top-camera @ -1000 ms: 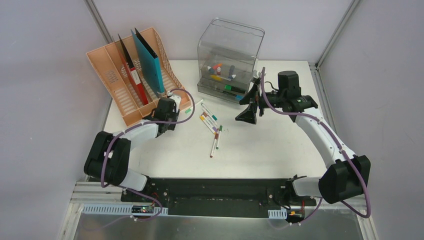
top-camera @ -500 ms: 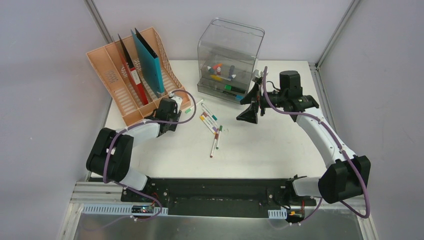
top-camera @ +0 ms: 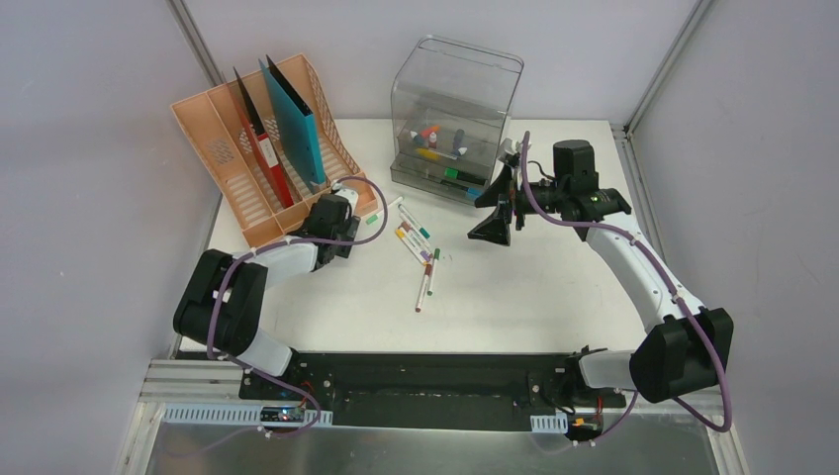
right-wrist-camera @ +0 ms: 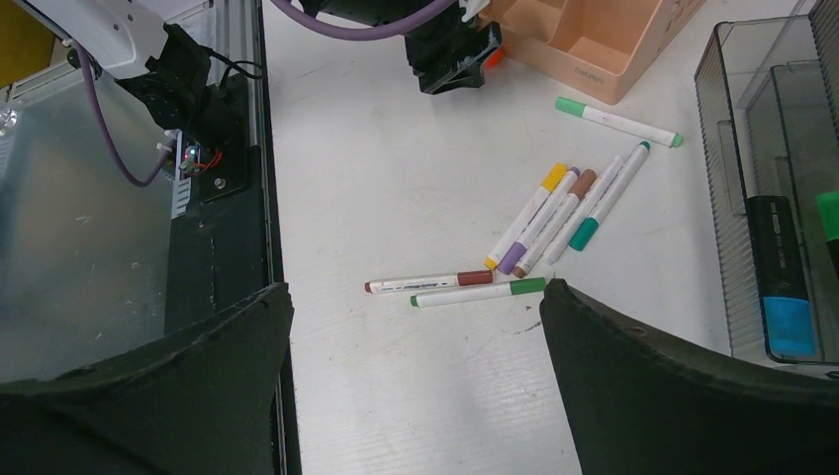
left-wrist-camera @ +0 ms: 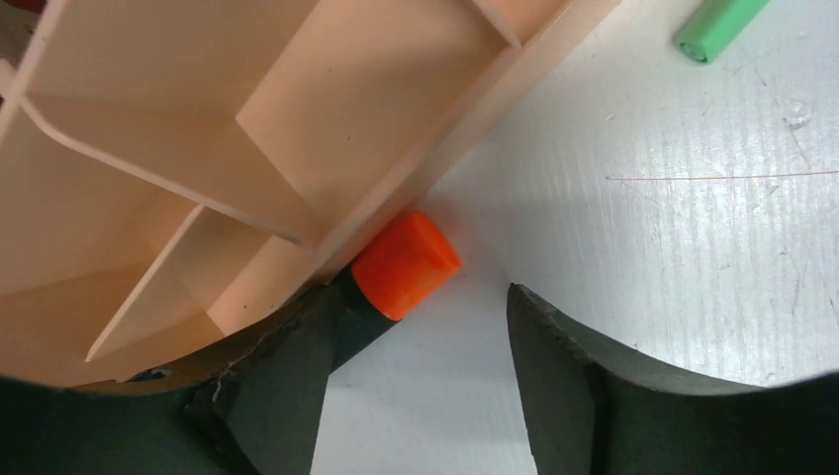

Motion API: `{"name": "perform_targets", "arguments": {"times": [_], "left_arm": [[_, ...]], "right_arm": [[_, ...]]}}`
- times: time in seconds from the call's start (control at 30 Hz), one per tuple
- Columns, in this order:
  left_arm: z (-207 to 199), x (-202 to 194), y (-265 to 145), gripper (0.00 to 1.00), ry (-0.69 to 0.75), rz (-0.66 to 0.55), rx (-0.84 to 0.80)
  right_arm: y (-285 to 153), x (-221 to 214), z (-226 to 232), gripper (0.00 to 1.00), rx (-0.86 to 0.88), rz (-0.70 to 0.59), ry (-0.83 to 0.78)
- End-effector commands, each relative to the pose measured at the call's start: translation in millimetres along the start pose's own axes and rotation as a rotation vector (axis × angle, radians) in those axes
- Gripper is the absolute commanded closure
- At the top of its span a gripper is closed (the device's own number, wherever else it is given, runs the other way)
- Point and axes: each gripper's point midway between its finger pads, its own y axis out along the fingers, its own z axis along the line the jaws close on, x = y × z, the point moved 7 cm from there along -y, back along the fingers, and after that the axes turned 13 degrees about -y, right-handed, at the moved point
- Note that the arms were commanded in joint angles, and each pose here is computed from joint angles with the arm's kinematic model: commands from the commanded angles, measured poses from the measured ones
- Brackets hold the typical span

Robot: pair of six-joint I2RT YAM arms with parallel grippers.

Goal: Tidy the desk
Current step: Pick up the stationery from the center of the board.

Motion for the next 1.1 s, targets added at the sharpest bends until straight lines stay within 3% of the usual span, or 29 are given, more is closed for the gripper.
{"name": "perform_targets", "arguments": {"times": [0.0,0.13,0.23,0.4,0.6,1.07], "left_arm": [[7.4,10.6,5.5,0.35,0.012,-0.021,0.06],[9.1,6.5,5.7,0.25,0.004,-0.015,0.076],[6.3,6.3,9.3,0.25,-0.012,-0.002,0.051],[-0.1,4.0,12.7,0.46,-0.031,0.078,-0.032],[-5.8,2.9,8.0,0.57,-0.036,0.101,-0.099],[-27.6,-0.9,-10.8,0.61,-0.091,0.231,-0.304]], "right_arm": [[-1.0,7.0,0.8,0.0,0.028,-0.033,-0.046],[-0.3,6.5,0.9,0.0,0.031,-0.036,-0.044],[-1.2,7.2,1.0,0.0,0.028,-0.039,-0.044],[-2.1,7.5,0.6,0.0,0.025,-0.042,-0.045],[-5.3,8.3,-0.8,0.0,0.013,-0.045,-0.046],[-10.3,7.2,-4.8,0.0,-0.005,-0.046,-0.04]]}}
